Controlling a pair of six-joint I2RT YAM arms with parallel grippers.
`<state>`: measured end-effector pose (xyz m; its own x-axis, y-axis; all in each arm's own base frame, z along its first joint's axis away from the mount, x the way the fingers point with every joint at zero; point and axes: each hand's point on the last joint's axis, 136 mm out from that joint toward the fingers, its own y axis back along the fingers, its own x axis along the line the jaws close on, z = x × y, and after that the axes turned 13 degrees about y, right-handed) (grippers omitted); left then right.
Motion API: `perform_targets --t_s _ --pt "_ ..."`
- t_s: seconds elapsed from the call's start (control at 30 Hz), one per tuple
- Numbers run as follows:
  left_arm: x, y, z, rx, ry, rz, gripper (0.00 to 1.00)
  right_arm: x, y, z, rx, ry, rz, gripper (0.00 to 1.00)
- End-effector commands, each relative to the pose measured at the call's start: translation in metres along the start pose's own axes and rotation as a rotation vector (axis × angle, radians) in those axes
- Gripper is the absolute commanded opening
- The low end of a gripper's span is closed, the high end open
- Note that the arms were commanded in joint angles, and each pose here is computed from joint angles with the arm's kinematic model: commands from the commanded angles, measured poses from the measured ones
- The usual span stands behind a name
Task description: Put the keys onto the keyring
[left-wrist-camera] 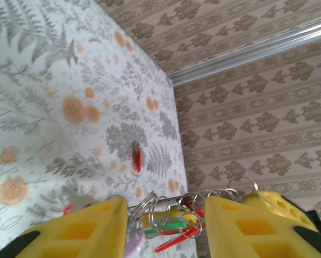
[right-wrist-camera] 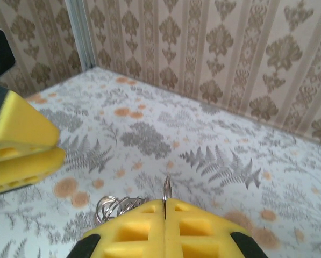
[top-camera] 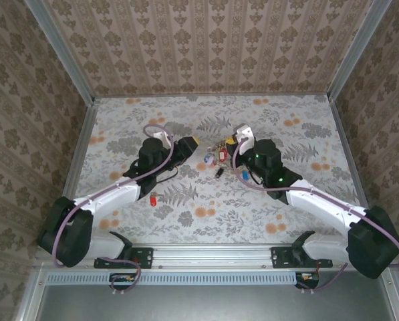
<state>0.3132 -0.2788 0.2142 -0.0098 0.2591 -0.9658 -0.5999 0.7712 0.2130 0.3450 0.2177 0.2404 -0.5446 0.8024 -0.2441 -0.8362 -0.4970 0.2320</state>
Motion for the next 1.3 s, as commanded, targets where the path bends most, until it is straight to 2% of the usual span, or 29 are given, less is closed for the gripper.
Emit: perform_targets --t_s 0.0,0.13,0.27,0.33,0.43,0.6,0.77,0.87,1.1,1.2,1.27 --pt "0.005 0.004 -0.007 0.021 -0.008 -0.011 0.44 0.013 0.01 -0.003 0.032 0.077 0.101 0.0" --pt "0.013 0.007 -0.005 0.004 -0.041 0.013 0.45 0.031 0.012 -0.026 0.159 0.293 0.171 0.0" --pt "0.013 0.008 -0.001 -0.013 -0.1 0.042 0.46 0.065 0.012 -0.035 0.224 0.518 0.262 0.0" --pt "0.01 0.009 0.0 -0.015 -0.129 0.043 0.47 0.075 0.01 -0.037 0.24 0.556 0.272 0.0" --pt "0.004 0.01 -0.001 -0.003 -0.212 0.039 0.48 0.09 0.012 -0.034 0.173 0.532 0.335 0.0" --pt "-0.012 0.014 -0.014 0.074 -0.475 -0.033 0.49 0.112 0.022 -0.026 0.041 0.444 0.496 0.0" --pt "-0.019 0.025 -0.056 0.289 -0.853 -0.204 0.51 0.108 0.027 -0.023 -0.034 0.302 0.597 0.0" --pt "-0.008 0.032 -0.073 0.401 -0.996 -0.232 0.5 0.105 0.027 -0.025 -0.038 0.25 0.639 0.0" --pt "0.017 0.037 -0.089 0.535 -1.021 -0.227 0.48 0.106 0.024 -0.048 0.025 0.215 0.67 0.0" --pt "0.032 0.032 -0.079 0.497 -0.979 -0.131 0.48 0.084 0.012 -0.059 0.099 0.118 0.544 0.0" --pt "0.037 0.029 -0.073 0.471 -0.925 -0.078 0.48 0.058 0.004 -0.068 0.171 -0.001 0.4 0.01"
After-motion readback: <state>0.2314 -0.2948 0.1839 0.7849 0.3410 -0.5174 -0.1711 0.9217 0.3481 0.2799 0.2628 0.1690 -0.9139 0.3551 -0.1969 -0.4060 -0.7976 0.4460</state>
